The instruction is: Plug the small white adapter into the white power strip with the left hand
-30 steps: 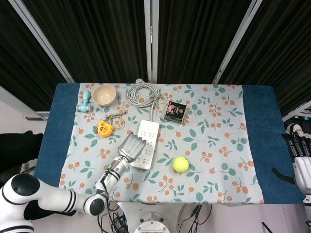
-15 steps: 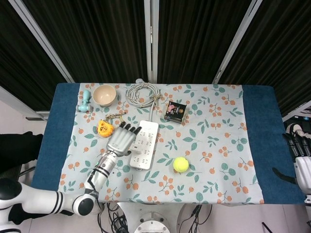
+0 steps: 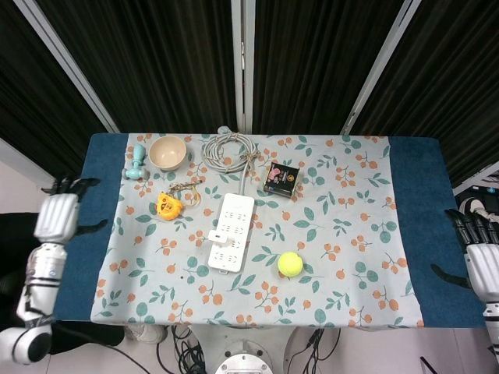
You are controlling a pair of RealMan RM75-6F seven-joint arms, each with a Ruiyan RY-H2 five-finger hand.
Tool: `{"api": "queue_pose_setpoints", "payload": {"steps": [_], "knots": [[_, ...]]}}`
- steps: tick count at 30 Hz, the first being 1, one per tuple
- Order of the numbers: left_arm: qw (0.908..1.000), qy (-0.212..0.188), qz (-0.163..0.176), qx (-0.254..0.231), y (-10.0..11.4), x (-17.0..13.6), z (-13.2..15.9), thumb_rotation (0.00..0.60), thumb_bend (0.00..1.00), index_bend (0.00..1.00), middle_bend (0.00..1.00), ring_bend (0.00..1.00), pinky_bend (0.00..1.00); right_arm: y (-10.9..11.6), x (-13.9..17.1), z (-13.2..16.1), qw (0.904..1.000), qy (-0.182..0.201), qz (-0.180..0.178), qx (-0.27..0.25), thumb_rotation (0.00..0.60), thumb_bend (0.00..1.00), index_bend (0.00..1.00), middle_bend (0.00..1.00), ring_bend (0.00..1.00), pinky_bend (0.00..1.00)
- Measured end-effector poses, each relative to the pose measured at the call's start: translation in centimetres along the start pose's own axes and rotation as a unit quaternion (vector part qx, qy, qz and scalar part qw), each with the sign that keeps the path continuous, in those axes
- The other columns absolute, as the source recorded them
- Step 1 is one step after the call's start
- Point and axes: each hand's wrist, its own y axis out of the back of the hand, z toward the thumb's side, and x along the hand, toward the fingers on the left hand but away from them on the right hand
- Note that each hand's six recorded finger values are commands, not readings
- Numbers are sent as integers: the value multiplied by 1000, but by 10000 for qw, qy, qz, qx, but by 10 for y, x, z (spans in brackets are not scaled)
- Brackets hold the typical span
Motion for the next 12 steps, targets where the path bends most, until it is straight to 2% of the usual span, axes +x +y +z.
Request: {"api": "queue_pose_setpoints", "payload": {"steps": [3, 6, 12], "knots": [[9996, 63, 106, 252, 7, -33, -18, 600, 128, 228, 247, 97, 43, -3, 0, 5, 9999, 97, -10, -40, 600, 70, 26, 77, 0, 0], [9987, 114, 168, 459, 10, -60, -23, 600, 128, 207, 228, 97, 42, -4, 1, 8, 9999, 128, -43, -52, 600, 70, 26, 77, 0, 0], [9973, 346, -118, 629, 1, -96, -19, 600, 127, 175, 182, 53, 12, -11, 6, 7, 9999, 61, -7, -85, 600, 70, 26, 76, 0, 0]]}}
